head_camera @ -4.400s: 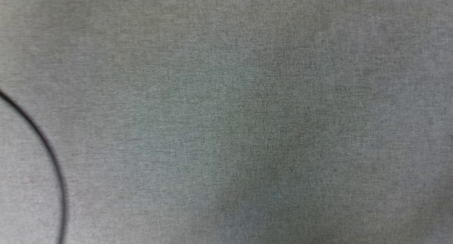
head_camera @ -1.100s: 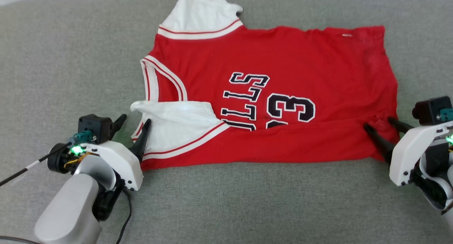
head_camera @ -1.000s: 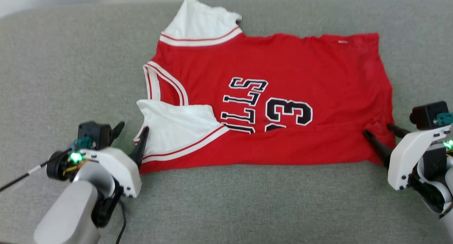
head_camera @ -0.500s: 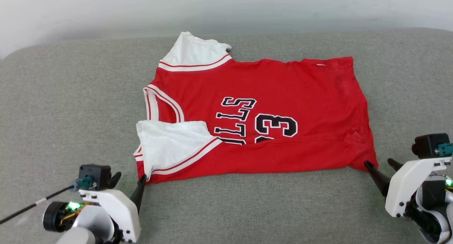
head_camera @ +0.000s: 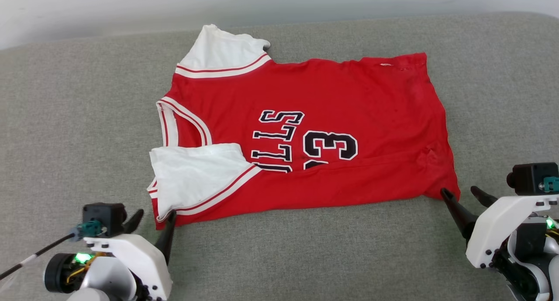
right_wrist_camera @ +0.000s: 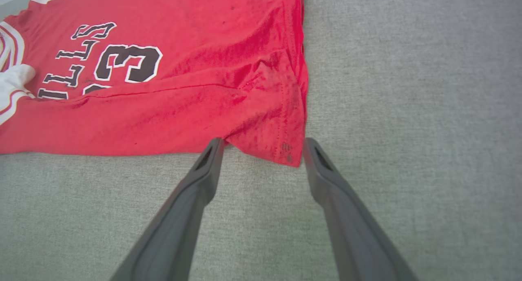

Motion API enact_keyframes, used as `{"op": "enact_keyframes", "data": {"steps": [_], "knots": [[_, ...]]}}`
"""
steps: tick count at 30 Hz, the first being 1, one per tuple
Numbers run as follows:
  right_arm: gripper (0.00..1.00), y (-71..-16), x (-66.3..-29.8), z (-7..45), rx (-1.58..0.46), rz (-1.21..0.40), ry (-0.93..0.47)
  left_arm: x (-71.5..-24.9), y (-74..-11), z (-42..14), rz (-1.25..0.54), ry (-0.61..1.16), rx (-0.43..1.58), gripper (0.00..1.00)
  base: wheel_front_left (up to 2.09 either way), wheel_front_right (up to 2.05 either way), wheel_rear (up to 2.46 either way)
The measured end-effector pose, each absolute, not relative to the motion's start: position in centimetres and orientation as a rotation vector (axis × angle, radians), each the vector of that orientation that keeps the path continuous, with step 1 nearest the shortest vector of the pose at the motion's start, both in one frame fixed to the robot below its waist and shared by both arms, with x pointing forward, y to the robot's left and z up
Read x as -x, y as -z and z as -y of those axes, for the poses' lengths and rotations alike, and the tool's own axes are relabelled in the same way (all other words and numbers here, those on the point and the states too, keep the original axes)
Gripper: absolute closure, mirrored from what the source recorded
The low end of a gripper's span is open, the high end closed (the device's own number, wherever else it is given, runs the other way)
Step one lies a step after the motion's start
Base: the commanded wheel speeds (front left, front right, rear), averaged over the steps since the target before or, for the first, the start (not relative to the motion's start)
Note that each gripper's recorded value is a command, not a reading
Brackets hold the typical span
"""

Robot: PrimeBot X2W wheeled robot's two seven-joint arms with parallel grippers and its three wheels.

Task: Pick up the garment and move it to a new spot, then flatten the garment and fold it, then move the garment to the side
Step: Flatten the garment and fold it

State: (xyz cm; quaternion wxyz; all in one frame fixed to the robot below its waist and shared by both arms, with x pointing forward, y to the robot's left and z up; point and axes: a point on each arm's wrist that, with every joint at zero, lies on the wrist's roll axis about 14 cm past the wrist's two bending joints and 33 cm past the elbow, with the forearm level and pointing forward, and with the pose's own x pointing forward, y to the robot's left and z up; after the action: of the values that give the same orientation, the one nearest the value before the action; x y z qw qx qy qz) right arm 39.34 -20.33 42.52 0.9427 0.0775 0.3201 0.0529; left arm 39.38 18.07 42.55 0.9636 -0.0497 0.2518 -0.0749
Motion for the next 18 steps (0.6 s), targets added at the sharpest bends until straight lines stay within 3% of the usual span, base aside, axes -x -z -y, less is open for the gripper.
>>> {"op": "enact_keyframes", "data": {"steps": [15,16,17,18], "knots": [[0.0,-41.9,-39.5,20.6,-0.152,-0.672,-0.097,-39.3,-37.2,-17.9,-0.717,0.154,0.032,0.0,0.0,0.0,0.0],[0.0,-41.9,-39.5,20.7,-0.149,-0.674,-0.096,-39.3,-37.0,-17.7,-0.728,0.159,0.037,0.29,0.0,0.0,0.0],[0.0,-42.0,-39.5,20.7,-0.146,-0.672,-0.097,-39.3,-36.8,-17.5,-0.735,0.166,0.047,0.68,0.0,0.0,0.0],[0.0,-42.0,-39.5,20.7,-0.141,-0.672,-0.098,-39.2,-36.7,-17.4,-0.74,0.17,0.05,1.0,0.0,0.0,0.0]]}}
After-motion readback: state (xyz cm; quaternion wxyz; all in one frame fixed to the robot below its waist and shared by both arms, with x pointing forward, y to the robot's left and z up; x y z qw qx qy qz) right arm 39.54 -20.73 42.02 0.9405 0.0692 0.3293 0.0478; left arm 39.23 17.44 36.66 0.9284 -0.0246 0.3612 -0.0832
